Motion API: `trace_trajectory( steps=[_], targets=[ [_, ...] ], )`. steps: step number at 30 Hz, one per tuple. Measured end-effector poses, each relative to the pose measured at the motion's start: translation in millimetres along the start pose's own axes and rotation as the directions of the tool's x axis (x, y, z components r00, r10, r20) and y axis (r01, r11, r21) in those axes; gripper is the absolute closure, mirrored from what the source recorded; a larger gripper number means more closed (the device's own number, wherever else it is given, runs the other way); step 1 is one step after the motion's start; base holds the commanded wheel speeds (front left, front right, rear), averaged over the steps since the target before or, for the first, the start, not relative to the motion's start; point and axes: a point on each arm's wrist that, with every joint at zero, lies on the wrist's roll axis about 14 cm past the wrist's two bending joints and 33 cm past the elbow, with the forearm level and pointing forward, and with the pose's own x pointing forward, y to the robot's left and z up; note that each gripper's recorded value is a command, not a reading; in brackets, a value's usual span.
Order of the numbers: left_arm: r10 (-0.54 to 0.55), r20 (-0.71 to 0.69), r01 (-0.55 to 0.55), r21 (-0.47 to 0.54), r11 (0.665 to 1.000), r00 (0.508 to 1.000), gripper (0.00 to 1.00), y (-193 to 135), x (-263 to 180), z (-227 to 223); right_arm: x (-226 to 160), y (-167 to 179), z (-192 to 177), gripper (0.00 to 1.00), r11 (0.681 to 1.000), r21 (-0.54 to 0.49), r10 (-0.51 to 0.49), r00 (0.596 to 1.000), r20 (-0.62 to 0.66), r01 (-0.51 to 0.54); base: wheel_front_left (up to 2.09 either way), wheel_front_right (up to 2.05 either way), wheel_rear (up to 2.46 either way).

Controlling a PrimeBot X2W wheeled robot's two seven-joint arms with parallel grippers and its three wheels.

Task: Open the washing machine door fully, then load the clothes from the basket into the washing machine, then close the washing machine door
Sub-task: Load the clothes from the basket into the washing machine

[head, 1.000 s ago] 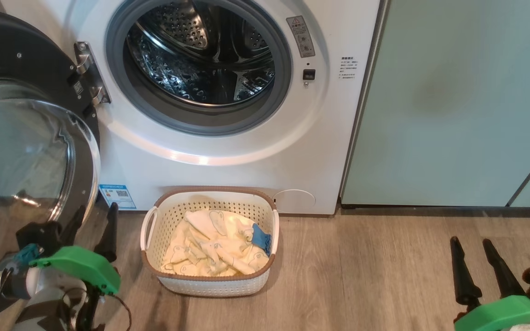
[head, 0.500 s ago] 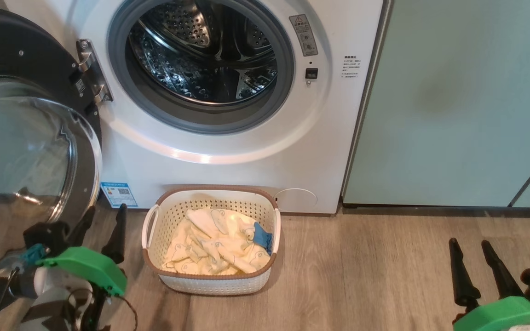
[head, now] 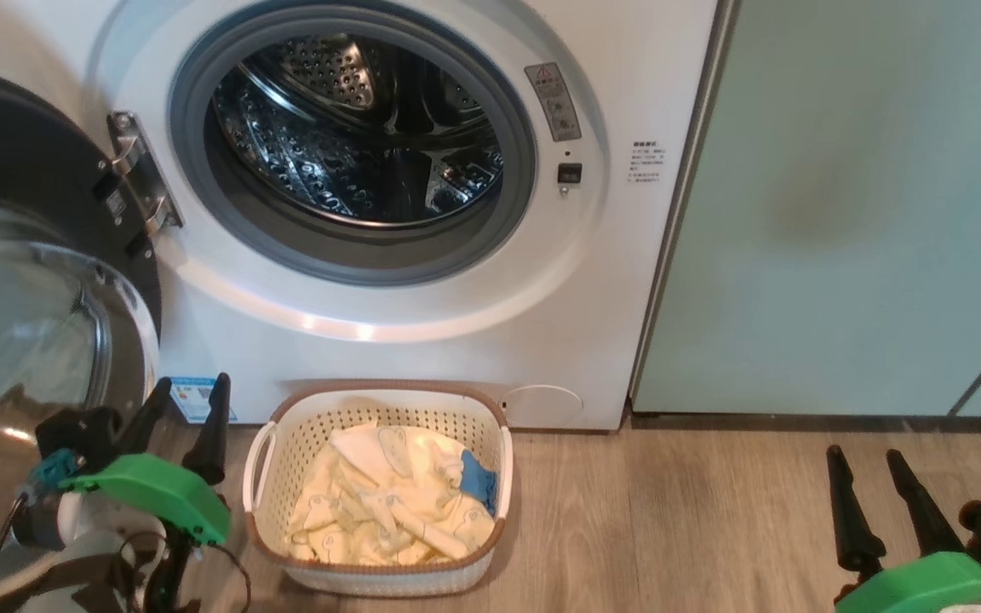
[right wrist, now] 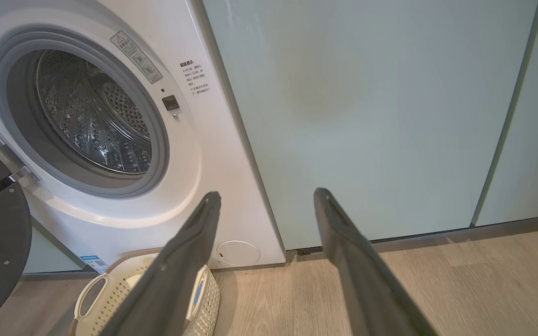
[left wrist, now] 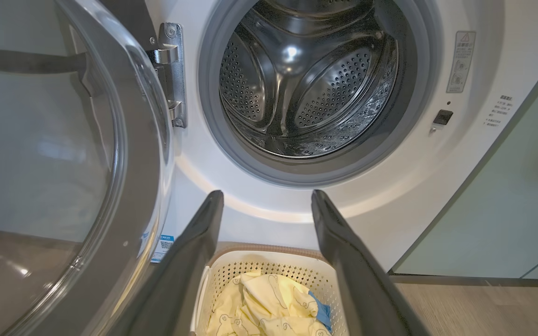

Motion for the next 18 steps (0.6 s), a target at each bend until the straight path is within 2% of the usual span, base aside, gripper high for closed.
trace_trajectory(
  steps=[6, 18],
  targets=[
    [-0.003, 0.001, 0.003, -0.002, 1.0, 1.0, 0.0, -1.4, 0.7, -0.1, 0.2, 0.0, -0.9, 0.0, 1.0, 0.0, 0.0, 1.0, -0.003, 0.0, 0.65, -0.65, 0.0],
    [-0.004, -0.014, 0.004, -0.009, 1.0, 1.0, 0.0, -6.2, 2.2, -7.6, -0.4, -1.3, -3.2, 0.0, 1.0, 0.001, -0.005, 1.0, -0.011, 0.005, 0.02, -0.02, 0.0]
  ],
)
